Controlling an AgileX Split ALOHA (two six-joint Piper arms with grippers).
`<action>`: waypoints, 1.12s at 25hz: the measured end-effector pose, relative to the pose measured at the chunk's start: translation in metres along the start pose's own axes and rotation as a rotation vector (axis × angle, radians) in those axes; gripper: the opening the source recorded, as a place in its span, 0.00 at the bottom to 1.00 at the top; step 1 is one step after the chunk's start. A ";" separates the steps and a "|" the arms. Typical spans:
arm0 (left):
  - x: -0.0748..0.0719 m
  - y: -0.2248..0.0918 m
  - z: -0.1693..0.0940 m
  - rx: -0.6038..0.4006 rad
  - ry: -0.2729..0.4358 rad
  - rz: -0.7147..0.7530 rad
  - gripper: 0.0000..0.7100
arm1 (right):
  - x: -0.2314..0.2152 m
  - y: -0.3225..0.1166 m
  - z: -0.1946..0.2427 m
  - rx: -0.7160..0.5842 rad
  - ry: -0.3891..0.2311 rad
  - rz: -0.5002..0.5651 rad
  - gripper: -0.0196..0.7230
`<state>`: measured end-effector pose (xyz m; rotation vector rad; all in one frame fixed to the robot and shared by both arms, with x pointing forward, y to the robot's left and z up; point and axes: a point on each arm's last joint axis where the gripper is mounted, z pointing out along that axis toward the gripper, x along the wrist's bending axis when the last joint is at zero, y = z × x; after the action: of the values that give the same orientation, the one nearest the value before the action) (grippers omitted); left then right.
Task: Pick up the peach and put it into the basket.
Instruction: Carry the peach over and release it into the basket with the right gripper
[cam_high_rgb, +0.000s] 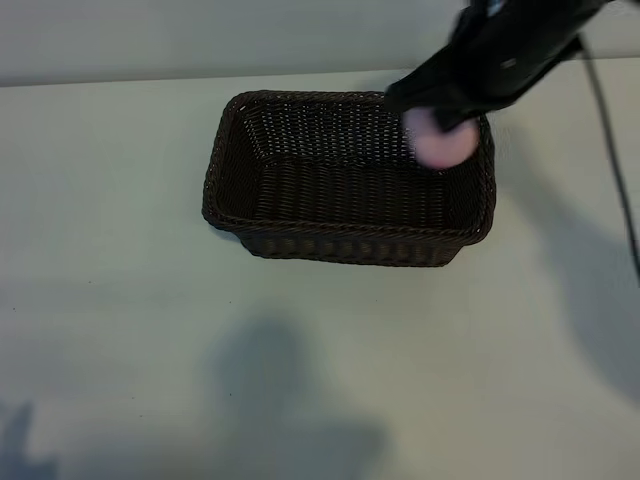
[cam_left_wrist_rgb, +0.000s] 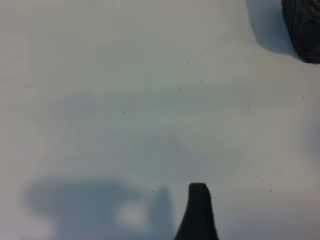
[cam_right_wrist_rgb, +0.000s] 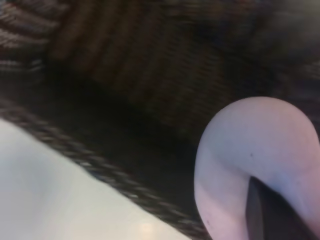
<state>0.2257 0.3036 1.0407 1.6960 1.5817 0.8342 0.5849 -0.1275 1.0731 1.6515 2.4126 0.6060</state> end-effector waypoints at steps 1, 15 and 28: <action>0.000 0.000 0.000 0.000 0.000 0.000 0.83 | 0.005 0.000 0.006 0.007 0.005 -0.009 0.10; 0.000 0.000 0.000 0.000 0.000 0.000 0.83 | 0.004 -0.001 0.114 0.102 0.006 0.005 0.22; 0.000 0.000 0.000 0.000 0.000 0.000 0.83 | 0.006 0.006 0.110 0.138 0.012 0.002 0.97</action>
<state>0.2257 0.3036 1.0407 1.6960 1.5817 0.8342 0.6260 -0.0932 0.9768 1.7061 2.5135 0.4603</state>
